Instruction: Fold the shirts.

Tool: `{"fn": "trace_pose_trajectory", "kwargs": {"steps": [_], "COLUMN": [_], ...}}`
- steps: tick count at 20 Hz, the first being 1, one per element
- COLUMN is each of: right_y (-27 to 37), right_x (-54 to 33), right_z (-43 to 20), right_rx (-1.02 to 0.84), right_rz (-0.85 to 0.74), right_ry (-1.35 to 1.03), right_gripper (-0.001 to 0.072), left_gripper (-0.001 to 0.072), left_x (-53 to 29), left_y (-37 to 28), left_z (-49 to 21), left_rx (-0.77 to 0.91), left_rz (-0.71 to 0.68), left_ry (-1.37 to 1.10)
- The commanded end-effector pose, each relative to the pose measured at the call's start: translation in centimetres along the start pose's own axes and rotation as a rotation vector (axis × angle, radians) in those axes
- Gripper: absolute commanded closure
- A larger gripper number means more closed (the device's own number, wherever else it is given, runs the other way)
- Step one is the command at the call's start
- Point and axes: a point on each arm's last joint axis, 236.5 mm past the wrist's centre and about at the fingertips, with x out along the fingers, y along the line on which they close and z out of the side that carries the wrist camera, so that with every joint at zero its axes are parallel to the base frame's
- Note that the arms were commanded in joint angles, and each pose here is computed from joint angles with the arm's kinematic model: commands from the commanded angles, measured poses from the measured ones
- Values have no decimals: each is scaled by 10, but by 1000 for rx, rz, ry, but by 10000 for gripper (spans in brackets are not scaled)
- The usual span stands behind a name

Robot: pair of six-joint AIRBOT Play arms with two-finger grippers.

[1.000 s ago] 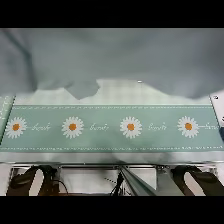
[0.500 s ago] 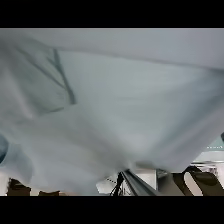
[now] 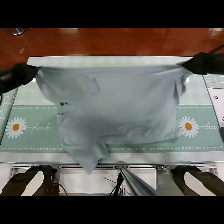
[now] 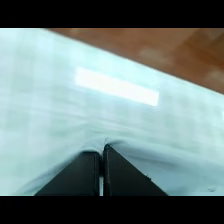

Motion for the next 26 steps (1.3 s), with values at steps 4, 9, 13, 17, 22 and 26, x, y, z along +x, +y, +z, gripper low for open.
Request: {"fn": "trace_pose_trajectory", "kwargs": {"steps": [4,9,13,17,22,26], "right_y": [-52,-61,-106,-160,-146,-106], "right_x": [160,173,90,24,13,9], "right_z": [27,51,26,-28,-106,-153], "right_rx": [261,484,381,403,507,550], "right_rz": [124,270,269,14,-74,-36], "right_ry": [65,114,227,293,167,110], "right_gripper": [689,73,74,89,88,88], "left_gripper": [684,2,2,3,3,3], "left_x": [115,114,50,-8,-43,-54], "left_y": [27,22,57,91,95,95], "left_z": [-28,-26,-45,-101,-234,-280], "left_rx": [-156,-266,-217,-338,-430,-514], "left_rz": [4,-57,-102,-89,-47,5], "left_ry": [131,172,441,627,800,830]}}
